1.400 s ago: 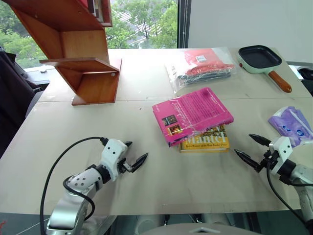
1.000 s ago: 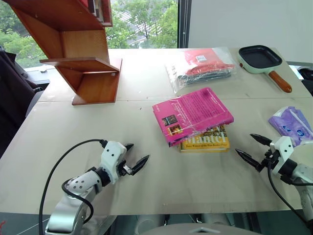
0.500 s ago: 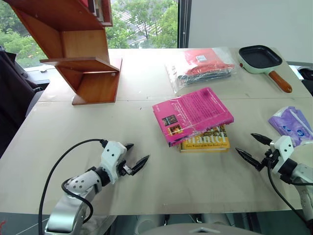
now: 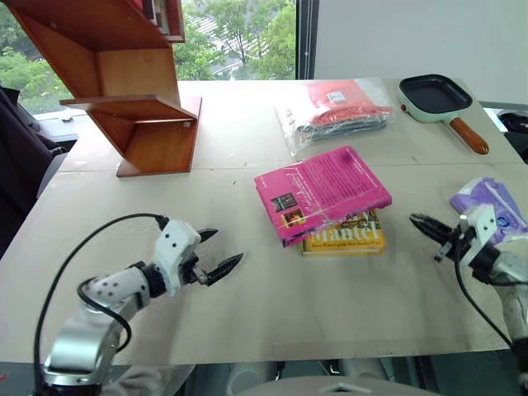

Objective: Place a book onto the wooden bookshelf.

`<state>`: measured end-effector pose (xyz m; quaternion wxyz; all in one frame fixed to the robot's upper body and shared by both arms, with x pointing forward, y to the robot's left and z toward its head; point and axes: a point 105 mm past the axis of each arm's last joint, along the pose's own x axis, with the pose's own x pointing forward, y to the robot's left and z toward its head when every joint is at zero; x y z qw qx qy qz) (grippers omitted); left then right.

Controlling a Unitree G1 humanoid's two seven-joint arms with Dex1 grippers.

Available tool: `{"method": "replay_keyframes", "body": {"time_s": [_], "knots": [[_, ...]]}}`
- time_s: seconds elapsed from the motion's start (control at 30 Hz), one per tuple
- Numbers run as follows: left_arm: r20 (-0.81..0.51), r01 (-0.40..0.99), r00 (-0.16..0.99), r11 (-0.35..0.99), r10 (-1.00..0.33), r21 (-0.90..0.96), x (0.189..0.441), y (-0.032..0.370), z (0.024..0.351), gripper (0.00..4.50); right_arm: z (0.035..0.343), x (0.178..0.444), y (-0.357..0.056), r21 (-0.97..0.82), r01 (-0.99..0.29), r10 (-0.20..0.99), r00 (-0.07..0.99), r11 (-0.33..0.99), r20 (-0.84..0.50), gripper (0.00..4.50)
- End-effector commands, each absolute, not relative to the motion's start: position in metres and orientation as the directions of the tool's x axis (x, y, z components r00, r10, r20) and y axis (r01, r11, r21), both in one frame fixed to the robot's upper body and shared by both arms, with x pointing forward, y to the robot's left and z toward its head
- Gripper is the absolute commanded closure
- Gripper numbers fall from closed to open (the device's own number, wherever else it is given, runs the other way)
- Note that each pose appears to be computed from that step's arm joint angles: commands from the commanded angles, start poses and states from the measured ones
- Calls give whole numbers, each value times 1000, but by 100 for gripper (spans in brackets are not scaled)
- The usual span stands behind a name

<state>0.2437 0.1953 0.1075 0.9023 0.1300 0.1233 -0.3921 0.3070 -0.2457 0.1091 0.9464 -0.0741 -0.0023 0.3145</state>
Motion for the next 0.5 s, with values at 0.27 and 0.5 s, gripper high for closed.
{"method": "replay_keyframes", "body": {"time_s": [0.27,0.5], "knots": [[-267,815,580,543,-770,205,247,183,172,0,145,373,-231,-149,-608,610,792,780,-33,446],[-276,828,561,525,-781,197,244,179,175,0,134,359,-212,-121,-755,746,656,645,-119,446]]}}
